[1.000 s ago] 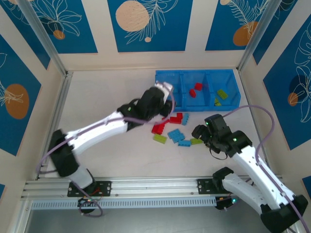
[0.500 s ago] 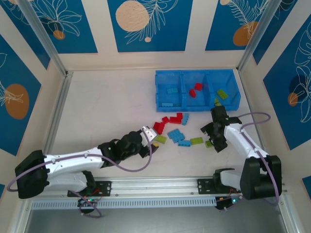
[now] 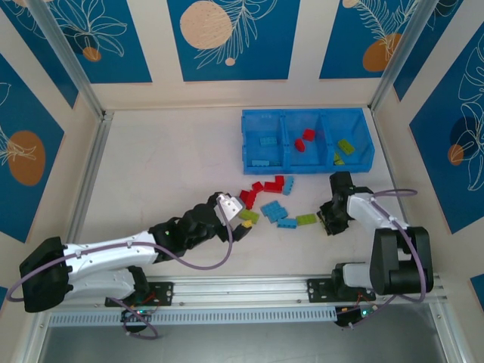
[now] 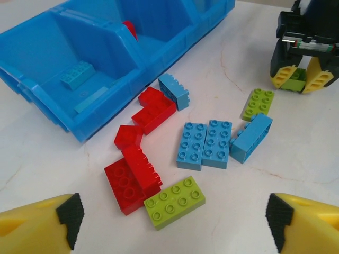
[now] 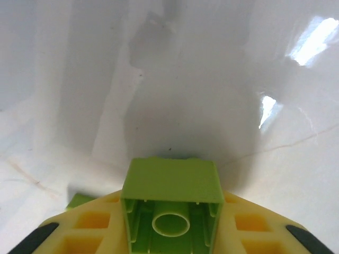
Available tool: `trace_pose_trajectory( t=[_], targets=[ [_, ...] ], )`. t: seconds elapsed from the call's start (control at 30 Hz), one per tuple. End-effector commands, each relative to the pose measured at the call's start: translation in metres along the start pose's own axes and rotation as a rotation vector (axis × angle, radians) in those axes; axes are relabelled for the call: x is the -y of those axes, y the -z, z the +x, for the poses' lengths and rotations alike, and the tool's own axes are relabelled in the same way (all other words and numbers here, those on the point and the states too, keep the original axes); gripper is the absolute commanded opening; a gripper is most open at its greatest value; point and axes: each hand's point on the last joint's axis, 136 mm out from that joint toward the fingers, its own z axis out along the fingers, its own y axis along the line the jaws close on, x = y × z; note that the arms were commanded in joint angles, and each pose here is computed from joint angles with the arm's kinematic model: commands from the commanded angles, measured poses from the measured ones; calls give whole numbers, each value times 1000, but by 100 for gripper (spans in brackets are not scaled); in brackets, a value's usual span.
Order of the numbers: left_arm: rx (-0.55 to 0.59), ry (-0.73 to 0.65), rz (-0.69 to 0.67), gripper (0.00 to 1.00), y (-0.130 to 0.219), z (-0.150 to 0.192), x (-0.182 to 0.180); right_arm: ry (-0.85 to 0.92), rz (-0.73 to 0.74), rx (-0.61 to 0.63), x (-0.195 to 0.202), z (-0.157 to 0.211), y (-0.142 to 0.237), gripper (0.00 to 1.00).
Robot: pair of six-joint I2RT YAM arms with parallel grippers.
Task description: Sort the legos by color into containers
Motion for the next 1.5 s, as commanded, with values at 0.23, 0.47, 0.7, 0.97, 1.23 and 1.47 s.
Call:
trace_pose_trajectory(
  t=[0.23,0.47,0.7,0.97,1.23,1.47],
  targets=[
    [80,23,-42,100,12,-11,-10,290,-443,465,-101,-65,140,27],
    [78,20,-69,100,14,-11,-15,221,-312,416,-179,-154,128,24],
    [80,19,-74,100,17,-12,-16,279,-275,298,-244,-184,102,59],
    [80,30,-91,100,19,-13,-20,309,-336,294,-225,-149,142,74],
    [71,33,-138,100,20,-11,-28,558,-564,258,-155,-20,159,74],
    [85,35,-134,100,23,-14,-28,912,-438,175,-75,84,105,73]
  ],
)
